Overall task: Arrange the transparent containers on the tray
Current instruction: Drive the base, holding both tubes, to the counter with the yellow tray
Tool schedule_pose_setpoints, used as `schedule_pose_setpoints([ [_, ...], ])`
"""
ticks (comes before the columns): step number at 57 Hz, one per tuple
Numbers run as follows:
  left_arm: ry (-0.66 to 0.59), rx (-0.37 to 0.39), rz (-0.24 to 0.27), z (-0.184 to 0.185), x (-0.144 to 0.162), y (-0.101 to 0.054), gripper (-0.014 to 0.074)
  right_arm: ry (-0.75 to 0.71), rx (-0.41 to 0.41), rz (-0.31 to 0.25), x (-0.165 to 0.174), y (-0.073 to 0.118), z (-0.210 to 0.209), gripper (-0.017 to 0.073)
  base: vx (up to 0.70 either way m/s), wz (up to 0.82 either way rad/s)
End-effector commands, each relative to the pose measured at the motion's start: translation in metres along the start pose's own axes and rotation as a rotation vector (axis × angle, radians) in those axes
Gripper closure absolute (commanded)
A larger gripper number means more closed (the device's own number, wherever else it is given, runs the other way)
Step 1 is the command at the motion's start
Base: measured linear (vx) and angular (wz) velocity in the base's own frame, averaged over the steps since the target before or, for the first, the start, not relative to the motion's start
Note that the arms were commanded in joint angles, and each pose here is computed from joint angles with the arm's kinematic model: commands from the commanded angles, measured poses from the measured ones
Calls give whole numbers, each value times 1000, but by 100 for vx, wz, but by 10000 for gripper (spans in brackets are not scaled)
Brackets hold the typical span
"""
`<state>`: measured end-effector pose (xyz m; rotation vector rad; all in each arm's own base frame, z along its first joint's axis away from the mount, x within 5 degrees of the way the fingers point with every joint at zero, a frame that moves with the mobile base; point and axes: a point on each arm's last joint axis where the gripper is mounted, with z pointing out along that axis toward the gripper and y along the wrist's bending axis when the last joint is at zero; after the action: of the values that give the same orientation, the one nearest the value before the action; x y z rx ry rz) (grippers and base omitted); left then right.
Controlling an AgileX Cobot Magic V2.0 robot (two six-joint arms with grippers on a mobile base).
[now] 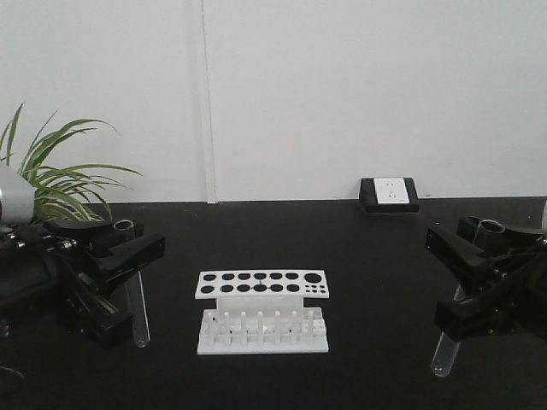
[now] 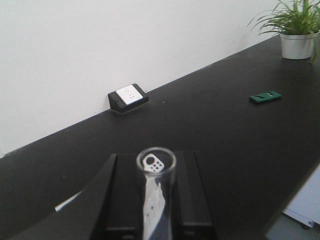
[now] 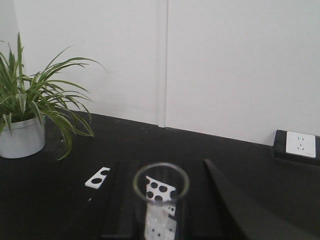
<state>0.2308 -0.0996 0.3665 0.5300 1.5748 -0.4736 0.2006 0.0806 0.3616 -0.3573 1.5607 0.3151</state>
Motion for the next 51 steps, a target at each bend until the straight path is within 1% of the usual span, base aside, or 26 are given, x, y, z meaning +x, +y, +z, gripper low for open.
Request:
schedule_pose_setpoints([
  [1,-72,15,-17,-6,-19,-4,594,-112,-35,-7,-21,3,-4,572,-36,2],
  [28,-72,15,-17,-6,-19,-4,594,-112,-35,-7,-21,3,-4,572,-37,11],
  [51,-72,14,-17,-6,-19,-4,594,-109,-33,-7,-20,3,-4,572,-39,20],
])
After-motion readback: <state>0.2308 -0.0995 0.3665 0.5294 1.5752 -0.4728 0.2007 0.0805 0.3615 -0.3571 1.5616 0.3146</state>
